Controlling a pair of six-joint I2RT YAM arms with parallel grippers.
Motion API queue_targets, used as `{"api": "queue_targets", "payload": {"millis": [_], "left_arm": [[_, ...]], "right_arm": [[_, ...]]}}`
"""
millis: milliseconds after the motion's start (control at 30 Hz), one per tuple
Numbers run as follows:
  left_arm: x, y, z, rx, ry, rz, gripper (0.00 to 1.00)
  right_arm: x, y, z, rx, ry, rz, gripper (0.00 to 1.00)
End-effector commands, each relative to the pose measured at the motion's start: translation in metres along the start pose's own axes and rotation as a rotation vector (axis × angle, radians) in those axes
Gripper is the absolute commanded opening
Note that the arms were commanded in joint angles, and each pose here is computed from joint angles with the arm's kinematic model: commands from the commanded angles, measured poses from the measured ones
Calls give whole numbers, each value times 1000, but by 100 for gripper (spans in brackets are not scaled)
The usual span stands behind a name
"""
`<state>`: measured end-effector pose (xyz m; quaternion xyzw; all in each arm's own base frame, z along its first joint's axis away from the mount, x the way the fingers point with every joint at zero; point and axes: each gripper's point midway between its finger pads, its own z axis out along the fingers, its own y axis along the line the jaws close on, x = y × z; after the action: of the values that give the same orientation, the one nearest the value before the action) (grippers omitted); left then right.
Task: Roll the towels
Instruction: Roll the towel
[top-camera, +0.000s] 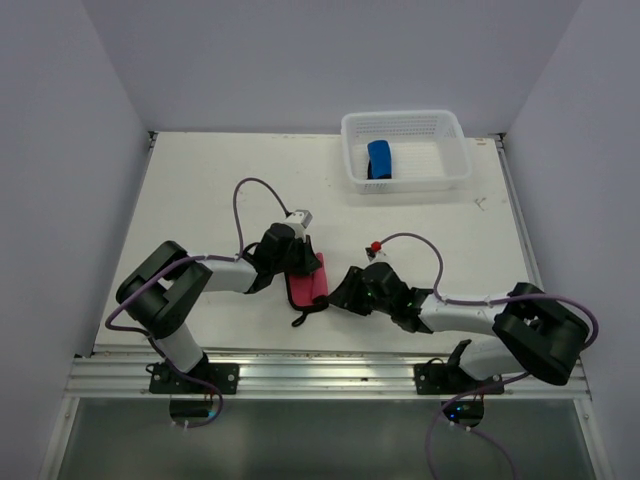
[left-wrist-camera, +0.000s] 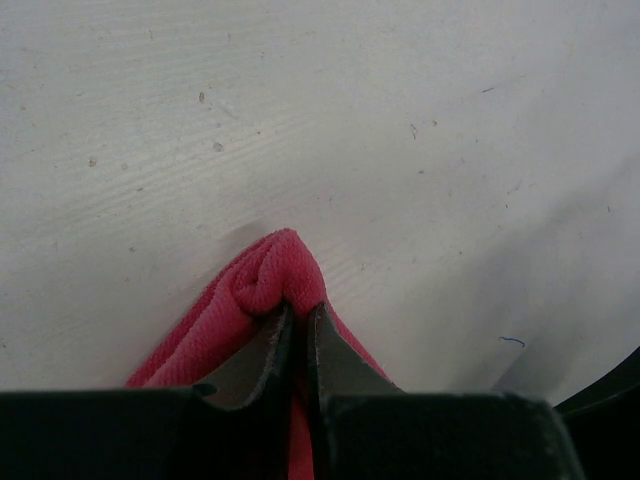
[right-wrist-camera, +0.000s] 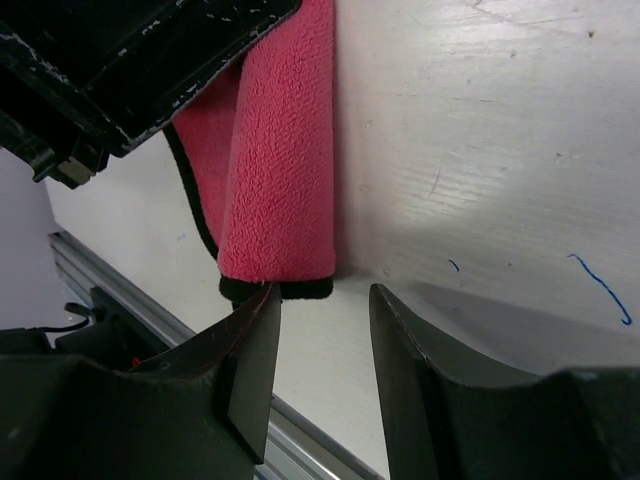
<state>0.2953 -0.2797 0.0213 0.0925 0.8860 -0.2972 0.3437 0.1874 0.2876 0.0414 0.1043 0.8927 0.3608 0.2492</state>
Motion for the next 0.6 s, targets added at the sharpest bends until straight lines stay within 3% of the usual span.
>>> {"api": "queue_targets", "payload": {"millis": [0,567], "left_arm": [[49,40,-10,-152,156,11,0],[53,43,-13,-166,160,9,0]], "right_arm": [[-10,32,3,-124,-18,77,45],[-14,38,6,-180,-38,171,50]]}}
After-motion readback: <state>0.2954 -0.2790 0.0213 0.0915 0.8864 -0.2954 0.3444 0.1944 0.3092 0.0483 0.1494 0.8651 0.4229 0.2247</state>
